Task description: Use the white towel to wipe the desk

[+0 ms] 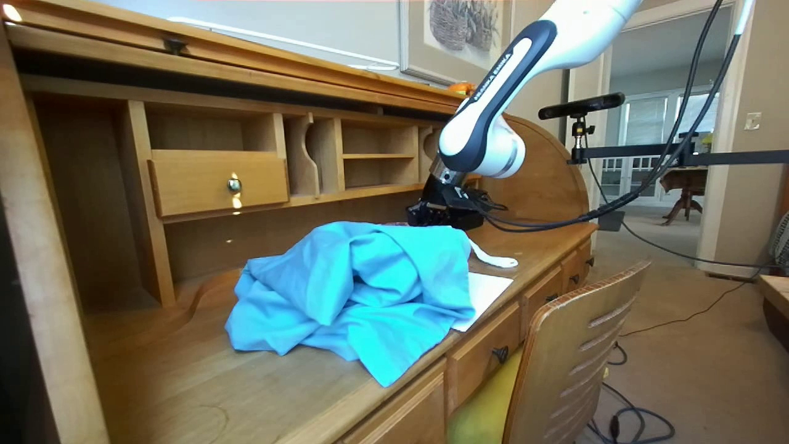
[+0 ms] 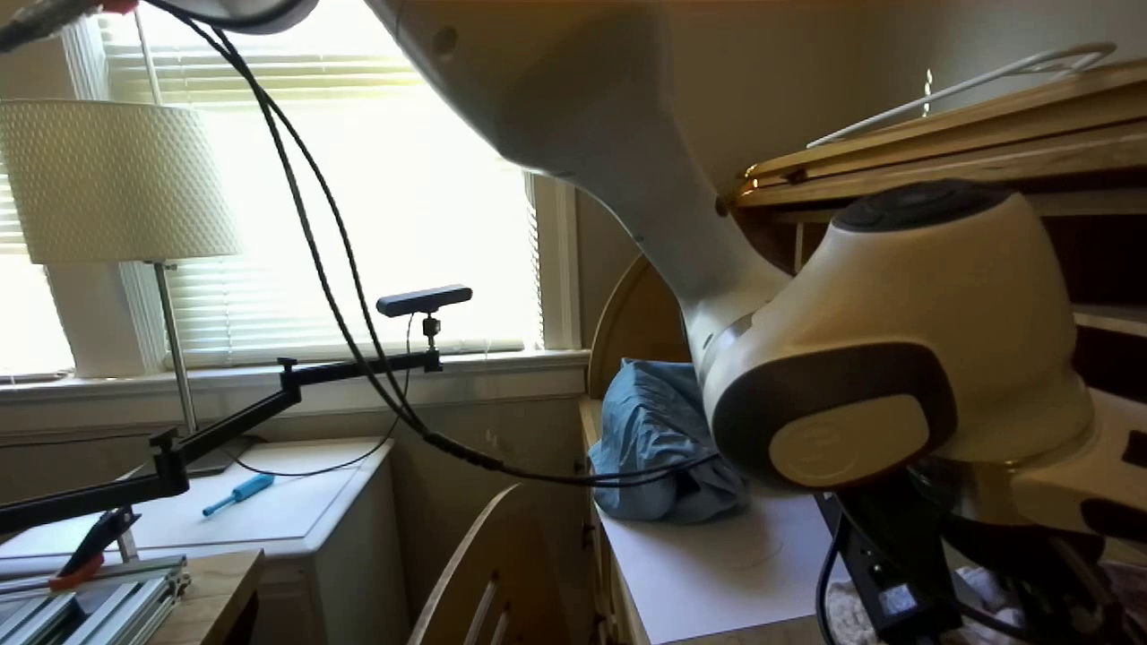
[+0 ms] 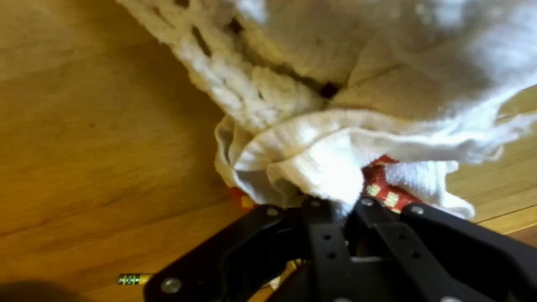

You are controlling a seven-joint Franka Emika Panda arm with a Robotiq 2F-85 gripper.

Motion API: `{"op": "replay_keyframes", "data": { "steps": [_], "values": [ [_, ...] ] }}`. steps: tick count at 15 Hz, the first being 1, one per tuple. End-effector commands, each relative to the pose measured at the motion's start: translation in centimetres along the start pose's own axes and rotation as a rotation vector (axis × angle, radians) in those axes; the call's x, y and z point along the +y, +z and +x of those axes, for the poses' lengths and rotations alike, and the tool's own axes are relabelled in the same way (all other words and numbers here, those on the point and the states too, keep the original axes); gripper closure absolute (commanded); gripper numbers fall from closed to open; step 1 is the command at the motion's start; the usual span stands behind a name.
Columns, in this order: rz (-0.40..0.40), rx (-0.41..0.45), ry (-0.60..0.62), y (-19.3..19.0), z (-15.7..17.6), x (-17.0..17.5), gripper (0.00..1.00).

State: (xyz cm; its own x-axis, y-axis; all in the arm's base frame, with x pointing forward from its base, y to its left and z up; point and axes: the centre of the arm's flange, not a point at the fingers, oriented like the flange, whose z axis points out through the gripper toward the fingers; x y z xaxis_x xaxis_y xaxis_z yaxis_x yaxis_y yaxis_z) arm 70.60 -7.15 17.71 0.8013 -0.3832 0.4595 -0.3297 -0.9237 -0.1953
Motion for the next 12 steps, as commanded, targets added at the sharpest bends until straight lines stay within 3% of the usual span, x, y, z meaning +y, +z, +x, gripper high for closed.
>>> {"op": "replay_keyframes", "data": {
  "steps": [1, 6, 12],
  "values": [
    [-0.031, 0.064, -0.027, 2.0, 0.1, 0.5, 0.98],
    [-0.127, -0.121, -0.093, -0.2, -2.0, 0.8, 0.98],
    [-0.096, -0.392, -0.108, -2.9, -3.3, -0.6, 0.98]
  ]
}}
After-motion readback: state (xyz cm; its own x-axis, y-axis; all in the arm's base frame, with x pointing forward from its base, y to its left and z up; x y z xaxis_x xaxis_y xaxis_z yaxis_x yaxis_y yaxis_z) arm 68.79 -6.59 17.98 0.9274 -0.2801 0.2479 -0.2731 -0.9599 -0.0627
